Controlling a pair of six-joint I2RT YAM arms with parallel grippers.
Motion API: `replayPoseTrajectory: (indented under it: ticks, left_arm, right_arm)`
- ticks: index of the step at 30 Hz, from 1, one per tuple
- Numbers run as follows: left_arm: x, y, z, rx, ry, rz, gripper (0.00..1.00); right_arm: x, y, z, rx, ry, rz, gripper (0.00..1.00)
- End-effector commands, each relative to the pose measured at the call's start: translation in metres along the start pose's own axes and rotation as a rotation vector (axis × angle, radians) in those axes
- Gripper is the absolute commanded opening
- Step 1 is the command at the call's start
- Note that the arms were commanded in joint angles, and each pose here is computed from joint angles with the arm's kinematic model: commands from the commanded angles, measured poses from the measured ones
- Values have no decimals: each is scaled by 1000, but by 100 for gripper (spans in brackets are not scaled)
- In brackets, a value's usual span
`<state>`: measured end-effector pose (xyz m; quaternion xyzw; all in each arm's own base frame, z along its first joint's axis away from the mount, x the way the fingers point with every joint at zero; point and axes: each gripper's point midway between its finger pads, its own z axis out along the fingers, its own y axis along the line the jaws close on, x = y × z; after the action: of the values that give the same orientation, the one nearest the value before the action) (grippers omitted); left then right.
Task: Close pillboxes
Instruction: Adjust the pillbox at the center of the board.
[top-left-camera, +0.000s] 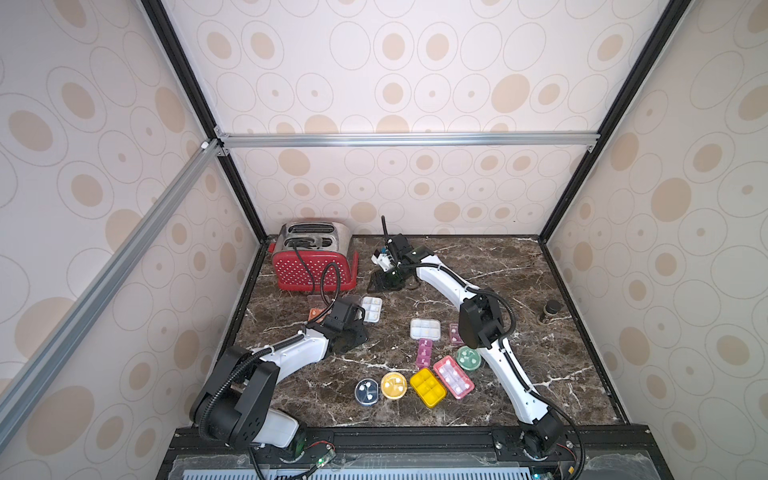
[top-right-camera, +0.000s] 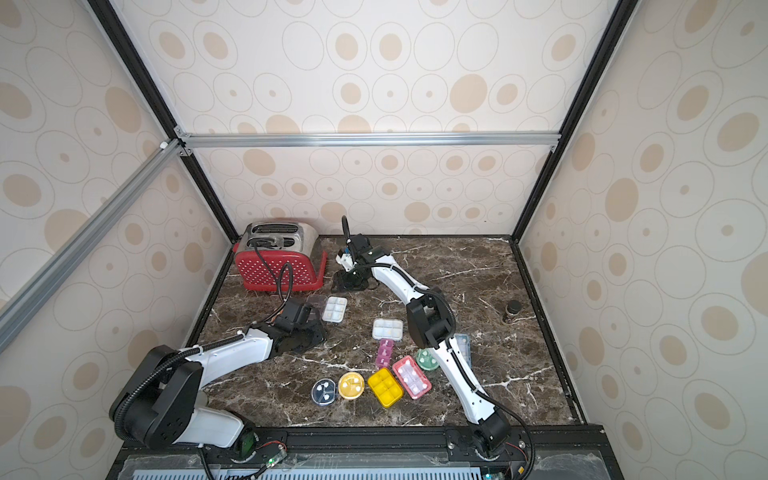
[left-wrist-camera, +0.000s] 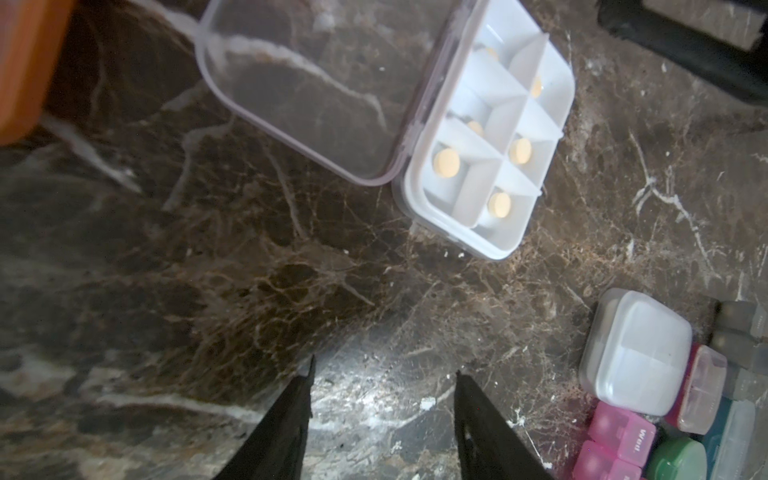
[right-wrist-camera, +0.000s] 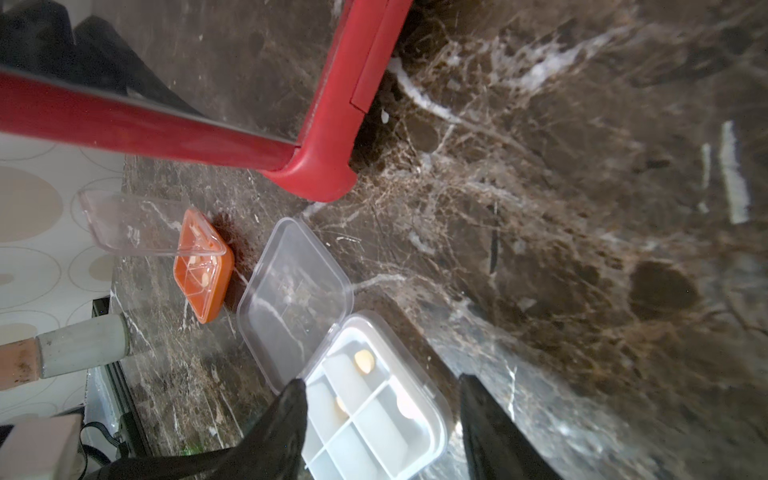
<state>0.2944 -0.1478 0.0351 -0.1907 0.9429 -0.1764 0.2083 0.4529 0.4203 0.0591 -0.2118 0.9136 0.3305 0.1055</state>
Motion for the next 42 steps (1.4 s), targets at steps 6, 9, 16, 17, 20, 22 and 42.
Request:
replayPoseTrajectory:
  ticks: [6, 9, 16, 17, 20, 22, 42]
  left_arm:
    - [-5, 6, -5, -43, -15, 26, 56]
    - [-6, 5, -4, -50, -10, 39, 56]
    - [-7, 1, 1, -38, 3, 50, 54]
    - [-7, -2, 1, -25, 4, 51, 54]
    - [-7, -1, 1, -30, 2, 51, 53]
    - [-8, 1, 1, -38, 2, 52, 53]
    - [-16, 31, -24, -125, -23, 44, 53]
  right_arm:
    - [11, -2, 24, -42, 35, -1, 61]
    - [13, 1, 27, -60, 44, -11, 60]
    - [28, 2, 28, -72, 89, -23, 58]
    - [30, 3, 27, -72, 92, -28, 57]
    - [34, 6, 24, -60, 81, -41, 55]
    - [42, 7, 23, -48, 87, -55, 51]
    - [106, 70, 3, -73, 78, -145, 43]
